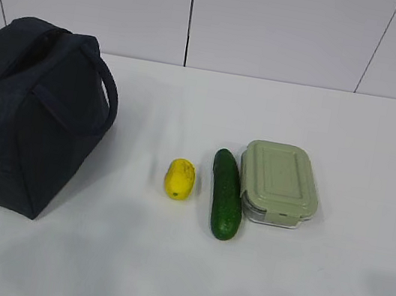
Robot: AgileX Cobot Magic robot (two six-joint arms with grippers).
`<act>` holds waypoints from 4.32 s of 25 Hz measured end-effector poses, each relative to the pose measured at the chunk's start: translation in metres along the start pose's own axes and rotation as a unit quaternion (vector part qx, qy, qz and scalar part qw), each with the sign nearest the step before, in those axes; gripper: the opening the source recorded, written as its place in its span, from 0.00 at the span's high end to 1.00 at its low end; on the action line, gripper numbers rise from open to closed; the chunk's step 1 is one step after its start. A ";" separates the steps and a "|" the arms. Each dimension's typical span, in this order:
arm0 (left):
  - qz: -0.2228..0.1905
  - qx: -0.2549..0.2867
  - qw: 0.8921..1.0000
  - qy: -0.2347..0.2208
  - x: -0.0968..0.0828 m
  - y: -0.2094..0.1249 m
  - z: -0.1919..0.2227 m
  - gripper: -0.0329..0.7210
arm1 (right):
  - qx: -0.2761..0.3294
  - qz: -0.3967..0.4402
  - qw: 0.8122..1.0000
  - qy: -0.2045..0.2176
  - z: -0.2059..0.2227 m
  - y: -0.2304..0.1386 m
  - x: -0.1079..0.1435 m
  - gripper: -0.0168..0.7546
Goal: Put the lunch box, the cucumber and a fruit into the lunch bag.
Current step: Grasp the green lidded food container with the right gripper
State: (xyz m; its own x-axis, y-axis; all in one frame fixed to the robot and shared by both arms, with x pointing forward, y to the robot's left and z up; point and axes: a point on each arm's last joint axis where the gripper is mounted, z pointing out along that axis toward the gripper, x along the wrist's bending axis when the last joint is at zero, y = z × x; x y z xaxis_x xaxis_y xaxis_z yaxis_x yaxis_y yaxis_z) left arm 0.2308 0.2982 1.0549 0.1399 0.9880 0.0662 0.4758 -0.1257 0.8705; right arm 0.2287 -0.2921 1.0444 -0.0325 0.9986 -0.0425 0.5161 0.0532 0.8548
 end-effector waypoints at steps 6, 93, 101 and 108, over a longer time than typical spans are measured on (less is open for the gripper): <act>0.000 0.000 1.000 0.000 0.000 0.000 0.000 0.46 | 0.000 0.000 1.000 0.000 0.000 0.000 0.000 0.41; 0.000 0.000 1.000 0.000 0.000 0.000 0.000 0.61 | 0.293 0.200 0.853 0.384 0.328 0.123 -0.037 0.42; 0.000 0.000 1.000 0.000 0.000 0.000 0.000 0.61 | 0.308 0.178 0.845 0.400 0.369 0.098 -0.045 0.42; 0.000 0.000 1.000 0.000 0.000 0.000 0.000 0.61 | 0.288 0.192 0.839 0.421 0.389 0.084 -0.043 0.24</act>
State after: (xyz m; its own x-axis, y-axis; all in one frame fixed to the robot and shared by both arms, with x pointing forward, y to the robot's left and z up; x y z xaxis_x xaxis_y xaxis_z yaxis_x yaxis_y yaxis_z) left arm 0.2309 0.2982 1.0549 0.1398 0.9880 0.0662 0.4752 -0.1256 0.8708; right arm 0.6061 -0.3287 0.9172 -0.2369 0.5981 0.7656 0.9467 -0.0350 0.3203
